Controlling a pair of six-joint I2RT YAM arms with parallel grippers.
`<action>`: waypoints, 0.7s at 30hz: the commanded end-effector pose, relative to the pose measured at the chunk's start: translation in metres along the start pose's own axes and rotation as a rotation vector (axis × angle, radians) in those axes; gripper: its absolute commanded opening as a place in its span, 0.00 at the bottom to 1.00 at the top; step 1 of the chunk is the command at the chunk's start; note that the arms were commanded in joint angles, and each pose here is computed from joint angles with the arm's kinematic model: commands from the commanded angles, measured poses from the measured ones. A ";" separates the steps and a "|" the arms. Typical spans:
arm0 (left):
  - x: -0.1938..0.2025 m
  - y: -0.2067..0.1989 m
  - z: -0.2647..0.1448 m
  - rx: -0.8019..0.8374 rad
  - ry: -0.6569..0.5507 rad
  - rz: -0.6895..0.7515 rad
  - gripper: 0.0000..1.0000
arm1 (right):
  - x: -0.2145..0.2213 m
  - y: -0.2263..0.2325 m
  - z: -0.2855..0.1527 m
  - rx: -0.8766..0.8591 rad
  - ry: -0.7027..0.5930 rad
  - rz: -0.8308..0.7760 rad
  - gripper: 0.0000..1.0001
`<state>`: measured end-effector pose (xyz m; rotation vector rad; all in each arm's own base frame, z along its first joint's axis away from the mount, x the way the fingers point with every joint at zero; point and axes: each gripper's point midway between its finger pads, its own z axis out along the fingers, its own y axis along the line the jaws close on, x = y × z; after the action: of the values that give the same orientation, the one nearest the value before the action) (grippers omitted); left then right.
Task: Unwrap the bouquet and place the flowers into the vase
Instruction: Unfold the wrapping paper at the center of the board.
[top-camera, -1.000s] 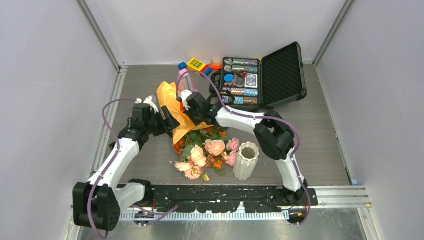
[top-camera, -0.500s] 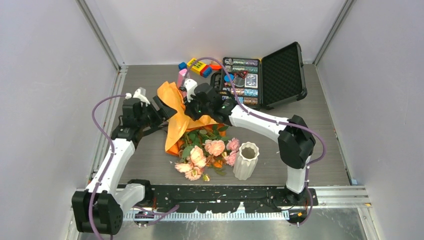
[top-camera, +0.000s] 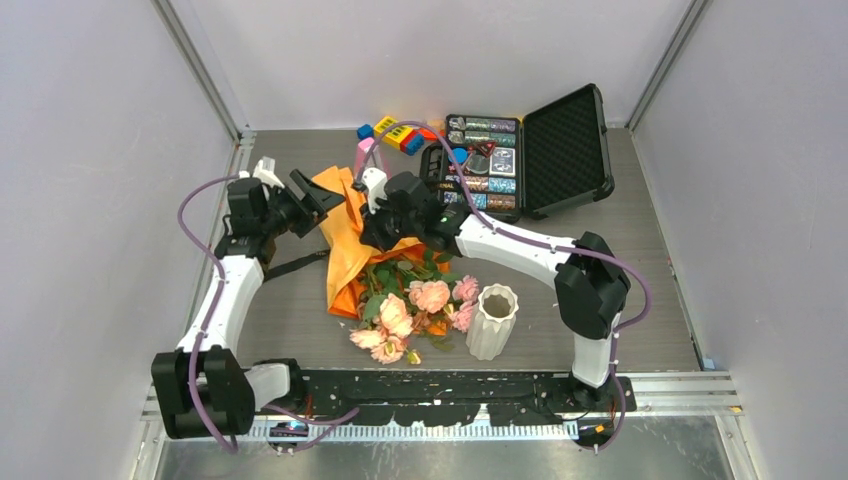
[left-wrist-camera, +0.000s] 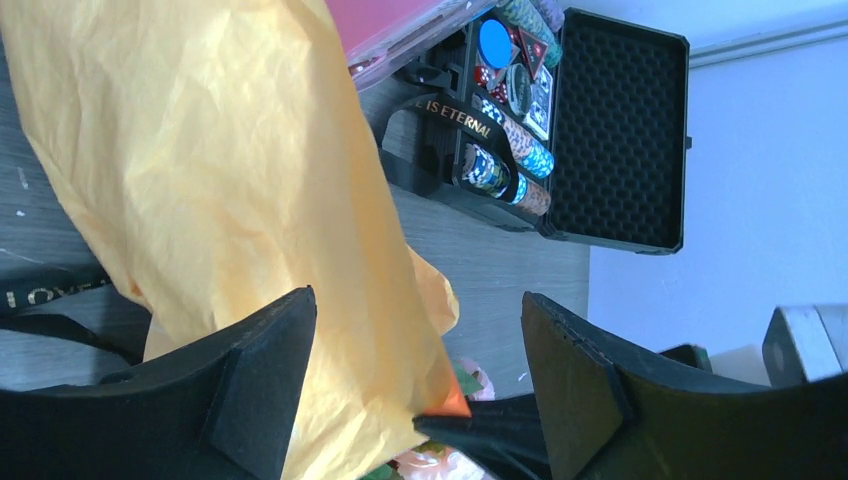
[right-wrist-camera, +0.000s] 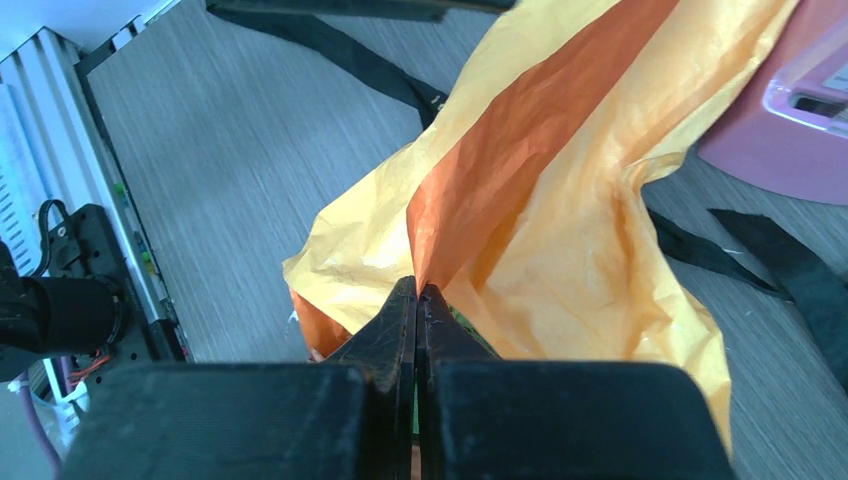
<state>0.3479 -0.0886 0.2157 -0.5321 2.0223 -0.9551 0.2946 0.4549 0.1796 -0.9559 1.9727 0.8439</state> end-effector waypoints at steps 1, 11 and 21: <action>-0.005 -0.017 0.001 0.058 0.040 0.066 0.77 | -0.025 0.025 -0.006 -0.075 -0.059 -0.014 0.00; 0.007 0.008 0.007 -0.021 0.096 0.095 0.72 | -0.023 0.038 0.004 -0.100 -0.037 -0.031 0.00; 0.015 0.017 0.015 -0.042 0.154 0.124 0.32 | -0.020 0.043 0.007 -0.099 -0.014 -0.045 0.00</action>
<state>0.3465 -0.0916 0.1711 -0.4519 2.2205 -0.9086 0.2738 0.4797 0.1794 -1.0328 1.9602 0.8994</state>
